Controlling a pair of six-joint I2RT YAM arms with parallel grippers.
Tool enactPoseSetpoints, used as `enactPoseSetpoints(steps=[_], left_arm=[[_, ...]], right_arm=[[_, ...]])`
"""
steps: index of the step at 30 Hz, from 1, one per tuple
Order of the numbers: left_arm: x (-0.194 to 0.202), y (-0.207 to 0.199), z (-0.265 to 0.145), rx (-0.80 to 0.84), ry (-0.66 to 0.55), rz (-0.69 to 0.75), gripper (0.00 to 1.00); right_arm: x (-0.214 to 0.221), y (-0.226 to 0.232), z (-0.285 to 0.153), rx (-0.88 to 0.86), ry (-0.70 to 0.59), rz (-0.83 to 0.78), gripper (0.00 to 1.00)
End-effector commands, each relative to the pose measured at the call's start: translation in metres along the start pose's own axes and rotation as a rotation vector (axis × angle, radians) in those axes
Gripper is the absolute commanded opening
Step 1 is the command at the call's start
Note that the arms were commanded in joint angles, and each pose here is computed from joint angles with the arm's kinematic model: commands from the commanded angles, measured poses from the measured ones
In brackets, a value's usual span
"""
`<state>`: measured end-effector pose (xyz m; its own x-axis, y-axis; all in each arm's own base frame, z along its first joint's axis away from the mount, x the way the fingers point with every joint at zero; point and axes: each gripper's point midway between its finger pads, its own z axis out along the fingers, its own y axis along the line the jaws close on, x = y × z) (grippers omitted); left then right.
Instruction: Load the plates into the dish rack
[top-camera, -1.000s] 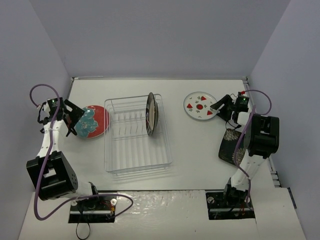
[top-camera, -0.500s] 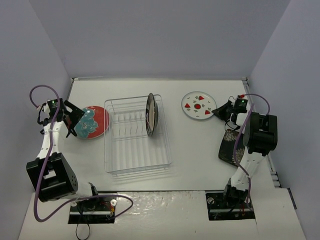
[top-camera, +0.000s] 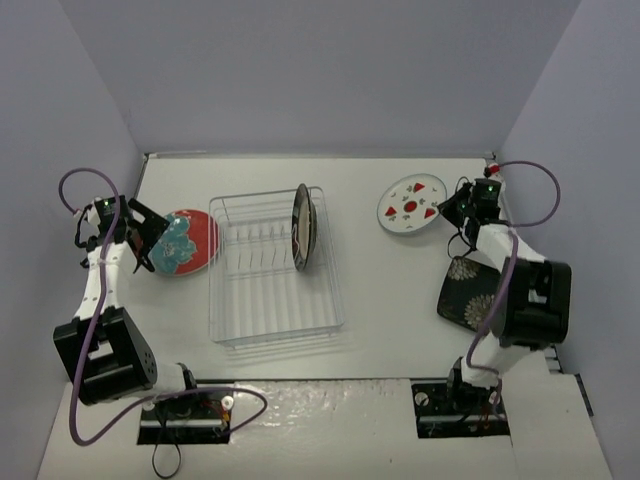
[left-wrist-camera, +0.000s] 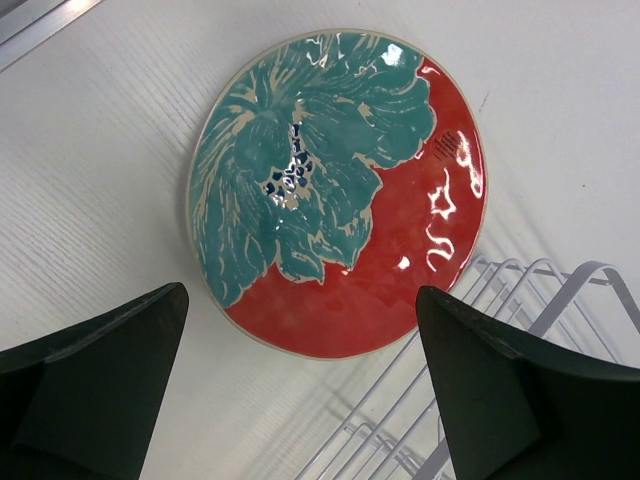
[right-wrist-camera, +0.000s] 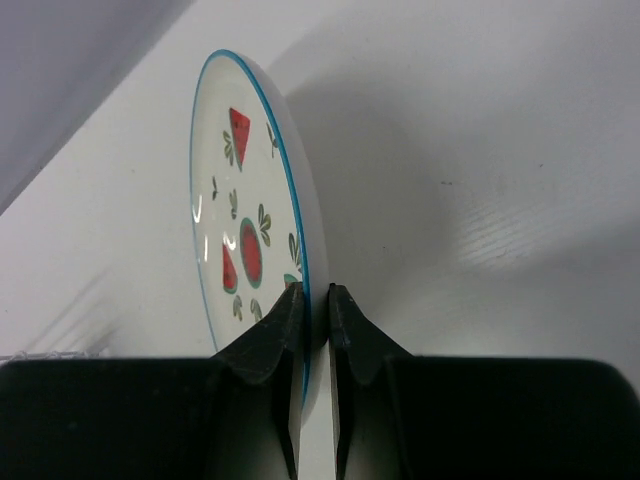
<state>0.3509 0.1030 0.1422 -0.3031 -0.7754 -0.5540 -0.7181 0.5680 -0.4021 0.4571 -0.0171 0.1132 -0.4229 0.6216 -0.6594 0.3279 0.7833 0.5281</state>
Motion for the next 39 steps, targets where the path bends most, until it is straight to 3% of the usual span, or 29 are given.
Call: enactPoseSetpoints(steps=[1, 8, 15, 20, 33, 39], left_arm=[[-0.020, -0.015, -0.015, 0.073, -0.077, 0.003, 0.97], [-0.020, -0.020, -0.019, 0.101, -0.078, 0.006, 0.97], [-0.018, -0.025, -0.020, 0.128, -0.070, 0.008, 0.97], [-0.017, -0.028, -0.019, 0.148, -0.062, 0.012, 0.97], [-0.014, -0.033, -0.020, 0.178, -0.050, 0.021, 0.97], [-0.013, -0.032, -0.019, 0.180, -0.045, 0.023, 0.97]], right_arm=[[-0.086, 0.050, -0.050, -0.086, -0.281, -0.055, 0.00], [-0.114, 0.086, -0.092, -0.188, -0.375, -0.084, 0.00], [-0.160, 0.157, -0.144, -0.261, -0.499, -0.183, 0.00], [-0.176, 0.197, -0.153, -0.361, -0.482, -0.169, 0.00], [-0.147, 0.351, -0.150, -0.707, -0.376, -0.154, 0.00], [-0.108, 0.414, -0.158, -0.817, -0.319, -0.181, 0.00]])
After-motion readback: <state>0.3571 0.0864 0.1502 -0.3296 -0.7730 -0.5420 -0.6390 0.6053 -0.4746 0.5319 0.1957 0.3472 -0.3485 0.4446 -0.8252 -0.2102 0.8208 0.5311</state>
